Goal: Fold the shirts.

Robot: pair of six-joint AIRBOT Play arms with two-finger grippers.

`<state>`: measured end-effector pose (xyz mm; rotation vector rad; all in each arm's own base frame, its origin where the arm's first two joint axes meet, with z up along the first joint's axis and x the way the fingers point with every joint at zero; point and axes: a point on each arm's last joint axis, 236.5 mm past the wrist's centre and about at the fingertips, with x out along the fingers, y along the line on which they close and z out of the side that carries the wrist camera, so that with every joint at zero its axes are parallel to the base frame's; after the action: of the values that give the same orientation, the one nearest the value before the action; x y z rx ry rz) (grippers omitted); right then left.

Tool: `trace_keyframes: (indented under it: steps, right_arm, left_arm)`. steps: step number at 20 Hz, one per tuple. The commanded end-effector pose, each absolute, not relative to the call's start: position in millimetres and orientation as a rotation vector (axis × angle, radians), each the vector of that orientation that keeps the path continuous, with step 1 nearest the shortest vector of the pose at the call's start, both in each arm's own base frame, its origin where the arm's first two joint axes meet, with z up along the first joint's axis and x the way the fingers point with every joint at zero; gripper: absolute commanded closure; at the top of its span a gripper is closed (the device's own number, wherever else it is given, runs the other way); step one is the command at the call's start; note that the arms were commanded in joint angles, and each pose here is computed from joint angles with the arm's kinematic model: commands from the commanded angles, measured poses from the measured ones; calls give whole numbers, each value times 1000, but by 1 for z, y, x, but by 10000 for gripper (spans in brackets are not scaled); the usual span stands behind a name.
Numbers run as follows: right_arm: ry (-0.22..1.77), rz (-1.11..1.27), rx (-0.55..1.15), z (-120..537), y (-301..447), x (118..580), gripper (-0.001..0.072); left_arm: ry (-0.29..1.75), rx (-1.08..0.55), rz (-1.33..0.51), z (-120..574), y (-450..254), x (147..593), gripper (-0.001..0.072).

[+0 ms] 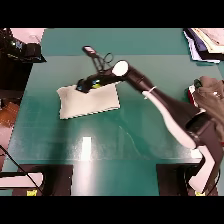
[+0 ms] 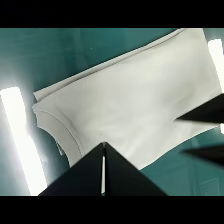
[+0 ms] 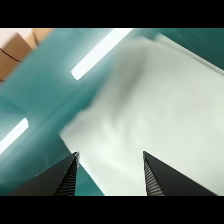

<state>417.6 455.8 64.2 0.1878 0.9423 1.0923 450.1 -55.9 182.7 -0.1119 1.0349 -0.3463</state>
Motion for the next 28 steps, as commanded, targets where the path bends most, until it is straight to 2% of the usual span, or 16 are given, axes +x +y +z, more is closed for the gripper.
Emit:
trace_keyframes:
  steps: [1, 2, 3, 7, 11, 15, 17, 19, 21, 22, 24, 25, 28]
  right_arm:
    - [1112, 968, 202, 40, 360, 431, 178]
    - [1143, 929, 234, 33, 334, 438, 67]
    - [1179, 895, 260, 24, 311, 442, 37]
    - [1360, 706, 480, -23, 259, 447, 39]
    - [1429, 735, 675, -48, 286, 443, 40]
    - [1434, 762, 765, -65, 327, 440, 43]
    - [1416, 791, 780, -65, 351, 441, 76]
    - [1387, 839, 739, -59, 376, 443, 138]
    - [1339, 882, 707, -48, 399, 448, 163]
    - [1322, 901, 686, -44, 407, 450, 301]
    - [1291, 928, 634, -38, 412, 452, 625]
    - [1276, 946, 584, -36, 411, 452, 695]
    - [1283, 946, 450, -25, 383, 456, 698]
  left_arm:
    - [1038, -111, -349, 183, -56, 449, 679]
    - [1035, -112, -348, 183, -56, 450, 679]
    - [1029, -112, -347, 184, -56, 451, 679]
    - [1021, -111, -346, 185, -56, 453, 679]
    - [1019, -96, -354, 185, -56, 452, 680]
    - [1017, -89, -359, 184, -56, 453, 679]
    - [1015, -90, -359, 185, -56, 453, 679]
    - [1016, -89, -359, 184, -56, 453, 679]
    - [1018, -90, -359, 184, -56, 453, 679]
    - [1018, -90, -359, 184, -56, 452, 679]
    - [1024, -89, -361, 184, -56, 451, 679]
    - [1025, -89, -361, 183, -56, 451, 680]
    - [1030, -88, -362, 183, -56, 450, 679]
